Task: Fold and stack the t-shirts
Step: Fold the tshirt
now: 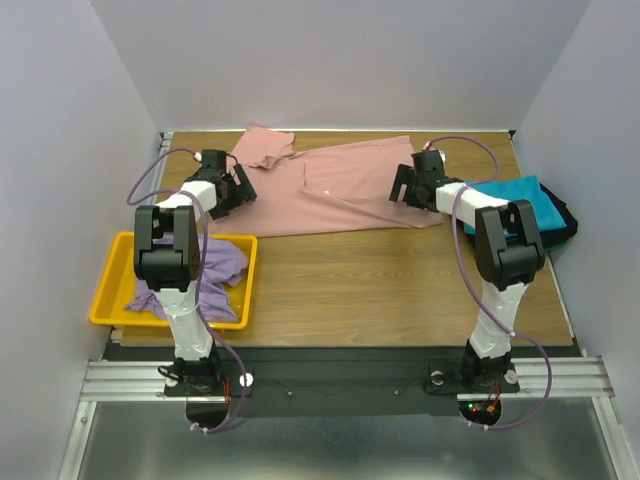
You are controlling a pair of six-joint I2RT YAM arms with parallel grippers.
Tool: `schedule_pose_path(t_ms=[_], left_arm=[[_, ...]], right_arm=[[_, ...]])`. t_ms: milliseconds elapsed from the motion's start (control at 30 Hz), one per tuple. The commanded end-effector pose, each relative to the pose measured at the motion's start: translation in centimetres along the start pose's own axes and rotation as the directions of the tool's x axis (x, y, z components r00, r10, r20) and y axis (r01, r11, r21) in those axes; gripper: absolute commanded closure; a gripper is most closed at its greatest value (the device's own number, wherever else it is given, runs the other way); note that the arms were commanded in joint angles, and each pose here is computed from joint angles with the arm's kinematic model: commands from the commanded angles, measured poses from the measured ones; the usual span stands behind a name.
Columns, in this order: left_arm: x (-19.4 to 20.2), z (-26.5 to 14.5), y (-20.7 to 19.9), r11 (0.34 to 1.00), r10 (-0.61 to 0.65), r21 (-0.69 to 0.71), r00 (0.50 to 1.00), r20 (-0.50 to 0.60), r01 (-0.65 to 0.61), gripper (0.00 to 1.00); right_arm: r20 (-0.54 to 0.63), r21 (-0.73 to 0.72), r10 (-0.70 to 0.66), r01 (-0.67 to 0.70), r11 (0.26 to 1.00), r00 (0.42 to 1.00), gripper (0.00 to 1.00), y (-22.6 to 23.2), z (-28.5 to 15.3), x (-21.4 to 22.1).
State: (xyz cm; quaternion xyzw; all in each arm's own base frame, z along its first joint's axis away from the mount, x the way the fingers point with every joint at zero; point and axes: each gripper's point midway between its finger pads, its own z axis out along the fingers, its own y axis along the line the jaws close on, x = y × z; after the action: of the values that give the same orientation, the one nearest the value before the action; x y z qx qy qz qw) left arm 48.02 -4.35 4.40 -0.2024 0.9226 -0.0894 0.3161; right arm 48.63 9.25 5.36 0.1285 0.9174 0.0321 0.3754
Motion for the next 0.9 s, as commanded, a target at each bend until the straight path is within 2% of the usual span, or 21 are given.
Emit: schedule_pose_path(t_ms=[0,133,333,400,433,600,733,867], left_arm=[[-0.2,-0.4,2.2,0.997,-0.059,-0.043,0.998,0.016,0.059,0.02],[0.8,0.3,5.4,0.987,-0.111,-0.117,0.994,-0.015,0.108,0.02],[1.5,0.4,8.0,0.971,-0.157,-0.189,0.987,-0.03,0.148,0.02],[2.0,0.2,8.8,0.963,-0.161,-0.225,0.986,-0.039,0.148,0.02],[2.2,0.0,9.0,0.96,-0.164,-0.235,0.986,-0.043,0.149,0.02],[3.8,-1.2,9.5,0.958,-0.165,-0.248,0.985,-0.054,0.147,0.02],[5.1,-2.7,10.0,0.954,-0.181,-0.253,0.982,-0.05,0.163,0.02],[4.2,-4.0,9.5,0.958,-0.174,-0.236,0.985,-0.018,0.165,0.02]], right_arm=[[0.011,0.022,0.022,-0.022,1.0,1.0,0.0,-1.2,2.3,-1.8],[-0.025,0.058,0.041,-0.039,0.998,0.999,0.0,-2.7,4.8,-1.5],[-0.061,0.111,0.086,-0.079,0.991,0.994,0.0,-5.0,6.1,-0.6],[-0.107,0.118,0.1,-0.087,0.989,0.989,0.0,-5.4,5.7,1.4],[-0.095,0.11,0.111,-0.101,0.989,0.989,0.0,-5.2,5.3,0.9],[-0.135,0.148,0.166,-0.145,0.978,0.977,0.0,-6.6,2.5,4.1],[-0.118,0.149,0.183,-0.165,0.975,0.976,0.0,-7.1,-0.3,4.5],[-0.11,0.116,0.162,-0.149,0.982,0.981,0.0,-6.8,-1.9,4.2]])
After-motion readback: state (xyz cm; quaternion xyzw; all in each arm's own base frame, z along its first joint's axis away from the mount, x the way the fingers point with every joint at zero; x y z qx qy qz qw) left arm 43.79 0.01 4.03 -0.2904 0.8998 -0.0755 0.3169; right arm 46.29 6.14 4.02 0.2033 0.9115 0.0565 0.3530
